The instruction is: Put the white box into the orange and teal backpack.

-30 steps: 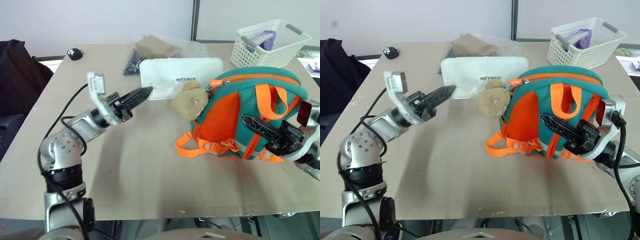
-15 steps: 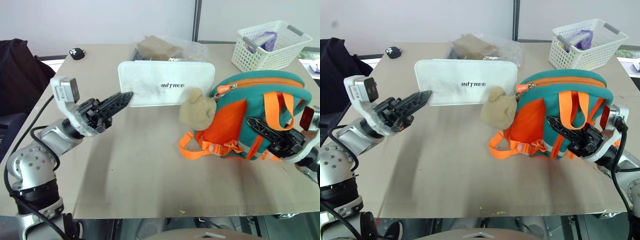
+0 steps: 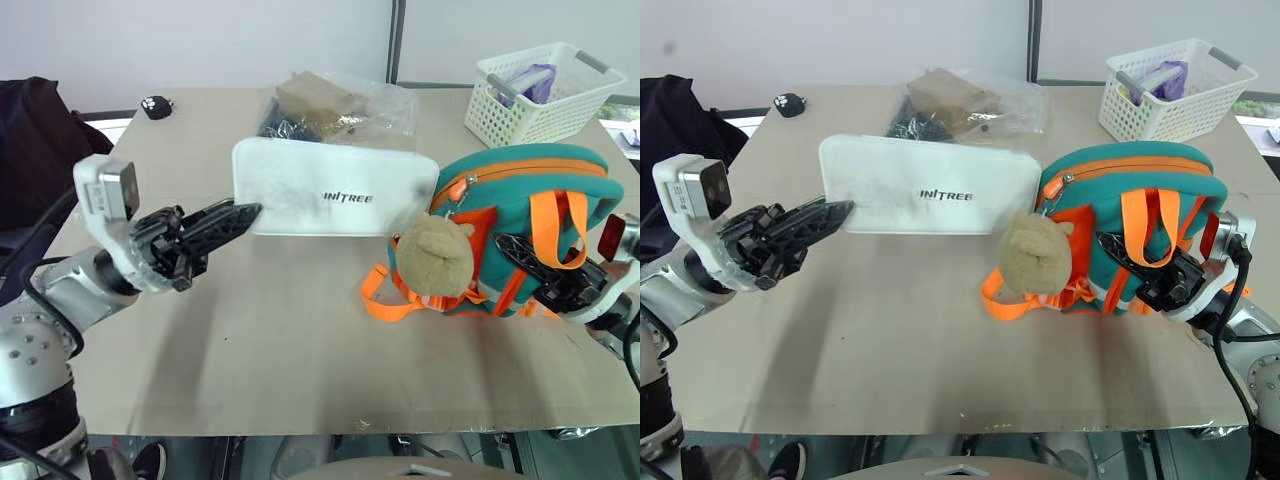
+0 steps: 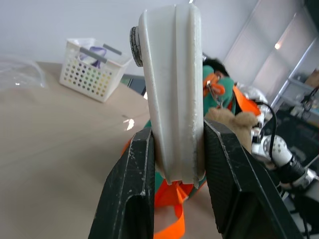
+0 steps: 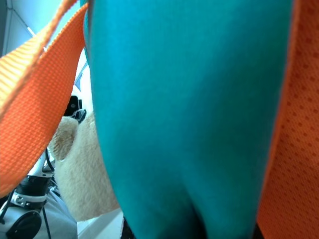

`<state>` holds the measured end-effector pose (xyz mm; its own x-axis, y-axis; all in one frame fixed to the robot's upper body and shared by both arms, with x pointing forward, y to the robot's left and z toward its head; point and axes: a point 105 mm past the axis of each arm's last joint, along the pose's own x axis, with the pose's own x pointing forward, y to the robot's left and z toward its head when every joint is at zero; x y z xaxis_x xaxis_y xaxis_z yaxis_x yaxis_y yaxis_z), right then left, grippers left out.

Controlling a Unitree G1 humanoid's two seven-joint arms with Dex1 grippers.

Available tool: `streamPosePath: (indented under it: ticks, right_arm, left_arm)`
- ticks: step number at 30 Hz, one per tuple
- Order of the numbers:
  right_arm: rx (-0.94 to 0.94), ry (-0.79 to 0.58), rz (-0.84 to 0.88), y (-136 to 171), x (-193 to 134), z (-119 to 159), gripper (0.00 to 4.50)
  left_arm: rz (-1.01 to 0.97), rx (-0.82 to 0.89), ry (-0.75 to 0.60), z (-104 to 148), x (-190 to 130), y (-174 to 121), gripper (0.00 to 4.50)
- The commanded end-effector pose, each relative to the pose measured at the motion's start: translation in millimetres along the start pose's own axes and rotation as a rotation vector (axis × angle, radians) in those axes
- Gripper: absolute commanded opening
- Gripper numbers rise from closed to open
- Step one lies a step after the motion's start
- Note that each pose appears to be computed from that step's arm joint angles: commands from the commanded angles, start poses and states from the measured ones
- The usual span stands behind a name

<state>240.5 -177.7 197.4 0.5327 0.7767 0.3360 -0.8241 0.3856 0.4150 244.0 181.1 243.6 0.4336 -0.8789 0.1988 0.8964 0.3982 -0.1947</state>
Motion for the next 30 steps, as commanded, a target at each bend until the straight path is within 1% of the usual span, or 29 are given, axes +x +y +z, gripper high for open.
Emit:
streamPosePath:
  ticks: [1, 4, 9, 12, 15, 18, 20, 24, 30]
  right_arm:
    - [-0.028, -0.028, 0.008, 1.6, 1.6, 7.1, 0.09]
    - [-0.028, -0.033, 0.002, 0.7, 0.9, 8.1, 0.09]
    - [-0.024, -0.045, -0.005, 0.4, -2.4, 9.3, 0.09]
    - [-0.020, -0.050, -0.003, 1.9, -1.3, 8.3, 0.09]
    - [-0.022, -0.052, 0.002, 5.0, 3.4, 7.3, 0.09]
    - [-0.025, -0.058, 0.008, 10.5, 10.3, 6.5, 0.09]
    - [-0.024, -0.059, 0.012, 14.2, 14.5, 5.5, 0.09]
    - [-0.028, -0.068, 0.012, 15.6, 18.7, 6.5, 0.09]
    - [-0.041, -0.076, -0.003, 15.3, 18.7, 7.1, 0.09]
  left_arm:
    - [-0.055, 0.173, 0.056, -4.1, 16.7, -7.3, 1.01]
    - [-0.097, 0.285, 0.139, -15.6, 18.9, -6.1, 1.01]
    - [-0.181, 0.476, 0.235, -11.7, 20.6, -4.8, 1.01]
    - [-0.200, 0.599, 0.237, -0.4, 27.0, -0.1, 1.01]
    - [-0.247, 0.661, 0.228, 5.5, 36.9, -1.7, 1.01]
    - [-0.278, 0.692, 0.223, 7.9, 48.0, -2.1, 1.01]
    - [-0.284, 0.682, 0.201, 9.6, 55.3, -0.6, 1.01]
    - [-0.336, 0.686, 0.206, -3.4, 75.5, 3.7, 1.01]
    - [-0.391, 0.636, 0.170, -17.4, 99.7, 6.7, 1.01]
